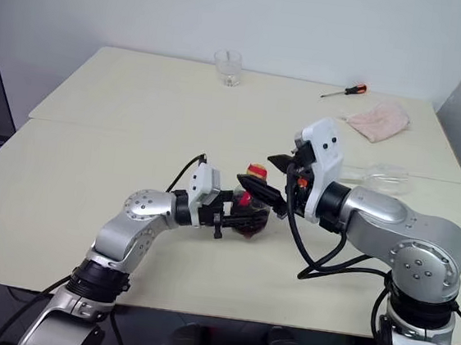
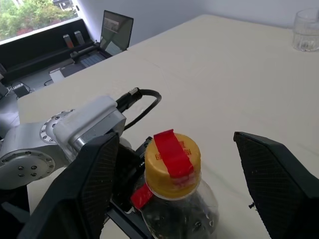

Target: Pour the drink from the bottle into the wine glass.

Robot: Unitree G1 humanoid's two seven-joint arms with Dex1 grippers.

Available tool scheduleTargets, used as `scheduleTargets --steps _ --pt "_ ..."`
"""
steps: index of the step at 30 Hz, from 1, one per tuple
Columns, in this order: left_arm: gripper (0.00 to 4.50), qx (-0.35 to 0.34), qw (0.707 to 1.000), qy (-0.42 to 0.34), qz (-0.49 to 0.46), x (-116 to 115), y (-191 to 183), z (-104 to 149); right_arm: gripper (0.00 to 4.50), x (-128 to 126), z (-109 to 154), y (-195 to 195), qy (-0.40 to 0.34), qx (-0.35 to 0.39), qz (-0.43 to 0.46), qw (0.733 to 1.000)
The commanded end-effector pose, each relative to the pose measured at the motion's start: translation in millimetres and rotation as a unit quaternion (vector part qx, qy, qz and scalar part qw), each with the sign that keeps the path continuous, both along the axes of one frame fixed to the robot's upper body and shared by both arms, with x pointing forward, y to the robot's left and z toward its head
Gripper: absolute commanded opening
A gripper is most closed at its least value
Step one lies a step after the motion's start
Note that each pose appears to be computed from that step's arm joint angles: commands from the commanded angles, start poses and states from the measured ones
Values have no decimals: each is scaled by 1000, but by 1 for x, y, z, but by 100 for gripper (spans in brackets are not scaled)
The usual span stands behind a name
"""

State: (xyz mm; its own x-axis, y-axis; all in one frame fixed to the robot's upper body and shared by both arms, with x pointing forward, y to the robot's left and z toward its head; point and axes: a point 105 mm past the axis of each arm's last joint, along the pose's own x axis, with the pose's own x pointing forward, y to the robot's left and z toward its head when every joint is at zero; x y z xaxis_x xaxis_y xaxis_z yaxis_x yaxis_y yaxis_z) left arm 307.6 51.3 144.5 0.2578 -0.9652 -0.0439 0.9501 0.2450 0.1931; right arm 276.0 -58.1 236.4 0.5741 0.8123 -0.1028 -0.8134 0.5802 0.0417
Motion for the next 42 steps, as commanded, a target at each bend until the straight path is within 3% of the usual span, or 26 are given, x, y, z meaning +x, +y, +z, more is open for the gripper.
scheduleTargets --steps 1,2,5,11,12,15,18,24,28,33,41,42 --pt "169 -16 999 -49 -8 -7 -1 17 397 0 8 -2 -18 9 -7 1000" --pt "169 -19 998 -52 -7 -7 -1 18 397 1 7 -2 -17 8 -8 1000" --pt "169 -22 998 -54 -7 -6 -1 18 337 1 7 -2 -16 7 -8 1000" --pt "167 -24 998 -55 -5 -3 -2 20 131 2 8 -3 -18 8 -6 1000" --pt "167 -25 998 -56 -4 -2 -2 21 120 2 8 -3 -18 8 -5 1000" --pt "166 -25 998 -56 -4 -2 -2 22 120 -1 11 0 -29 9 11 999" --pt "166 -32 998 -54 -7 -2 -4 25 120 -13 18 6 -58 10 103 993" --pt "165 -39 998 -57 -14 -5 -9 29 120 -8 -10 -8 -54 -61 241 967" --pt "164 -46 997 -53 -18 -8 -13 30 120 19 -21 -19 -67 -131 283 948" --pt "159 -48 997 -52 -14 -8 -14 31 120 34 -16 -23 -84 -150 312 935" --pt "156 -50 997 -52 -12 -7 -16 32 120 21 -6 -29 -71 -124 303 942" --pt "156 -50 997 -52 -13 -6 -16 33 191 19 -3 -28 -64 -114 298 946"
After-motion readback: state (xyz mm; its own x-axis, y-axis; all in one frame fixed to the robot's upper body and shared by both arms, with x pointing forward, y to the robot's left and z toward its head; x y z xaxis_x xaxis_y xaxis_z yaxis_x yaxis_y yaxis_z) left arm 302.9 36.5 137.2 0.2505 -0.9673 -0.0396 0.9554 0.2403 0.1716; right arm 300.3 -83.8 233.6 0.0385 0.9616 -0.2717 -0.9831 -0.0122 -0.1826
